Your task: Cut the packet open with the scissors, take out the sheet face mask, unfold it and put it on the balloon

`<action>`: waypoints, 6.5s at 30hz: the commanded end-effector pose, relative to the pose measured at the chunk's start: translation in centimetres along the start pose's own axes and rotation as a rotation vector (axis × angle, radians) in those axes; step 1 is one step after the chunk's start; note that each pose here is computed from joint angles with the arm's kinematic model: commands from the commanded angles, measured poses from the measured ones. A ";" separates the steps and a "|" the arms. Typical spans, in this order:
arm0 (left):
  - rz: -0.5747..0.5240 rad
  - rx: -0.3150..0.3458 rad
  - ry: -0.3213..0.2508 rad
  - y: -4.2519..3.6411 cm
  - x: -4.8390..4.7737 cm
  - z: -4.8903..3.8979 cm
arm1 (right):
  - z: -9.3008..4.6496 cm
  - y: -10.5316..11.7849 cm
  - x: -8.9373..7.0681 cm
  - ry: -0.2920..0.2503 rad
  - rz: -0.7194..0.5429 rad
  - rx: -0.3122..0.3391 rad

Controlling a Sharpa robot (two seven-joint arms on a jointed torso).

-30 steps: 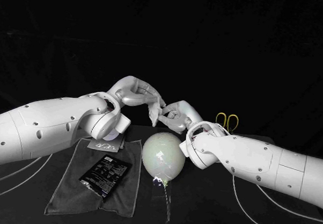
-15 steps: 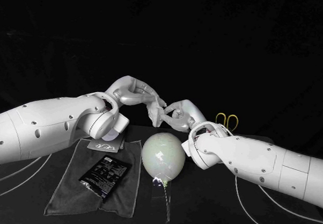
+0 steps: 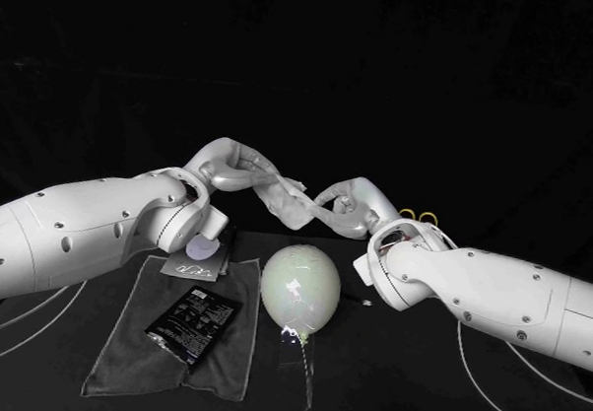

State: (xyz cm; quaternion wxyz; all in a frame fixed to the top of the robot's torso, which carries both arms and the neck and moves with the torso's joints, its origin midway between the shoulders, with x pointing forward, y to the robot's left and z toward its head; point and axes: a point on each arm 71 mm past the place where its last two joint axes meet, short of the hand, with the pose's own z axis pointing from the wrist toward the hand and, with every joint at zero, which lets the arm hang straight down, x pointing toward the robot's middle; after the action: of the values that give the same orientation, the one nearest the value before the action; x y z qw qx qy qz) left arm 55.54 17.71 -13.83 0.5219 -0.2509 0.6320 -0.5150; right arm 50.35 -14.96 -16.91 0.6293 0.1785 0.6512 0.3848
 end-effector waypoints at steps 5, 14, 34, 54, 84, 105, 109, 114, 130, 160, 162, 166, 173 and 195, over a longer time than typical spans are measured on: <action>0.054 0.029 0.013 -0.32 0.24 0.12 | -0.1 1.2 -1.0 0.054 -0.064 -0.031; 0.056 0.028 0.008 -0.38 0.55 0.28 | 0.3 2.2 -2.5 0.039 -0.093 -0.048; 0.078 0.005 -0.037 0.19 0.13 0.49 | 1.4 4.0 -6.1 0.016 -0.179 -0.062; 0.080 -0.001 -0.032 0.37 0.40 0.60 | 2.5 5.7 -6.2 0.126 -0.400 -0.090; -0.135 -0.076 0.109 0.12 2.62 -0.07 | 5.6 4.6 -4.5 0.048 -0.335 -0.071; -0.350 -0.235 0.111 0.52 3.46 -0.76 | 5.7 1.9 -2.0 0.108 -0.201 -0.024; -0.375 -0.272 0.086 0.71 3.45 -0.89 | 4.9 1.4 -2.0 0.102 -0.153 -0.036; -0.392 -0.302 0.058 0.87 3.39 -1.02 | 3.8 0.7 -2.7 0.055 -0.103 -0.051; -0.411 -0.343 -0.001 1.20 3.04 -1.25 | -1.6 -1.7 -2.0 -0.037 0.025 -0.086; -0.415 -0.348 -0.022 1.01 3.34 -1.22 | -1.3 1.3 4.7 0.027 0.006 -0.082; -0.415 -0.348 -0.022 1.00 3.38 -1.20 | -1.2 1.4 4.9 0.033 0.005 -0.083; -0.415 -0.348 -0.022 0.97 3.42 -1.17 | -1.1 1.5 5.2 0.044 0.004 -0.083; -0.415 -0.345 -0.021 0.89 3.55 -1.14 | -0.7 1.4 5.5 0.053 -0.010 -0.068; -0.412 -0.347 -0.036 0.82 3.63 -1.12 | -0.2 1.4 5.7 0.020 -0.027 -0.035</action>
State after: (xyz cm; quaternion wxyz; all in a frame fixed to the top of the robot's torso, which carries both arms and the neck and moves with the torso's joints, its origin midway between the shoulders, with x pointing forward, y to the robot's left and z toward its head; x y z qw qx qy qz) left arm 53.51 15.51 -16.28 0.3645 -0.4684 0.6406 -0.4873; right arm 48.93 -10.11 -19.93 0.6227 0.1555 0.6583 0.3933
